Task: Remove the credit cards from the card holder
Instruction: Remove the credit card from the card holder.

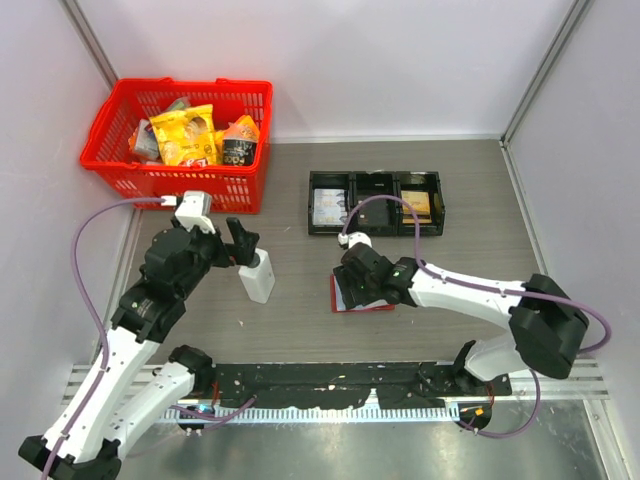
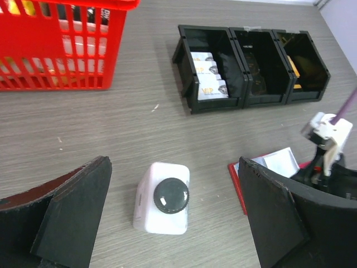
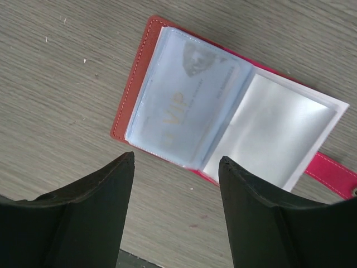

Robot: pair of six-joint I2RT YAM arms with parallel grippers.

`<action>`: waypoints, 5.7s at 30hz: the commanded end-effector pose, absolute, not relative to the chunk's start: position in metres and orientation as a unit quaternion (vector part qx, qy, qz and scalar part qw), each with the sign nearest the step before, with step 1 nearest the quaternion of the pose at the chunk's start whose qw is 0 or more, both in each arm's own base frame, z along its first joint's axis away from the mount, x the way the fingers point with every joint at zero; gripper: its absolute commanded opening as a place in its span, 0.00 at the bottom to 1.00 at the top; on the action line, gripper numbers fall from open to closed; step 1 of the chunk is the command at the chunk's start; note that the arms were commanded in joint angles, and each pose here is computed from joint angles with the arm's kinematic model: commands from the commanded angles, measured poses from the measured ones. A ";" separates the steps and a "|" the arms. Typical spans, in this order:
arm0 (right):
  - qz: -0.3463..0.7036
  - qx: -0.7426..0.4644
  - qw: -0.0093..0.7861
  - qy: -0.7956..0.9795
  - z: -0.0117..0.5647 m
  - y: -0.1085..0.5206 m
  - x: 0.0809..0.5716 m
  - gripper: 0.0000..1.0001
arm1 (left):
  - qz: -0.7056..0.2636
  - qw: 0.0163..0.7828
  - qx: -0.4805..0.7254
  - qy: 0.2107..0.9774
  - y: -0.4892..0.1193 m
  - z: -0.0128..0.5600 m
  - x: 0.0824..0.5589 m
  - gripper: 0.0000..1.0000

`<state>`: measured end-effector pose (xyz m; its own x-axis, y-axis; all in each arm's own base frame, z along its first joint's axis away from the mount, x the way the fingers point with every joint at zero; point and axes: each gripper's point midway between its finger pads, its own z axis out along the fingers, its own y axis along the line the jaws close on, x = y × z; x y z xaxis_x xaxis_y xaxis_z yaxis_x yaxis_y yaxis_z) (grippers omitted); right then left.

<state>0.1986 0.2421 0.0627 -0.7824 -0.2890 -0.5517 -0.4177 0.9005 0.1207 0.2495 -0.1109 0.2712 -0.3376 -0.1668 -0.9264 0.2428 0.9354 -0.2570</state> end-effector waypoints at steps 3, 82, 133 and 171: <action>0.126 -0.184 0.299 0.928 0.068 0.269 0.214 0.70 | -0.247 0.569 0.025 0.784 -0.135 0.286 0.246 1.00; 0.286 -0.033 0.232 0.929 -0.001 0.218 0.209 0.29 | -0.335 0.276 -0.036 0.900 -0.363 0.097 0.274 0.74; 0.282 -0.075 0.313 0.904 0.059 0.209 0.213 0.61 | -0.420 0.189 -0.062 0.885 -0.386 0.091 0.238 0.75; 0.122 -0.212 0.325 0.913 0.022 0.232 0.205 0.54 | -0.316 0.267 -0.073 0.908 -0.315 0.098 0.240 0.75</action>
<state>0.2007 0.2360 0.0263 -0.7018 -0.2946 -0.6486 -0.4820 0.8668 0.1279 0.2416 -0.3131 0.1058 -0.8316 -0.3191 -0.4545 0.0400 0.7818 -0.6222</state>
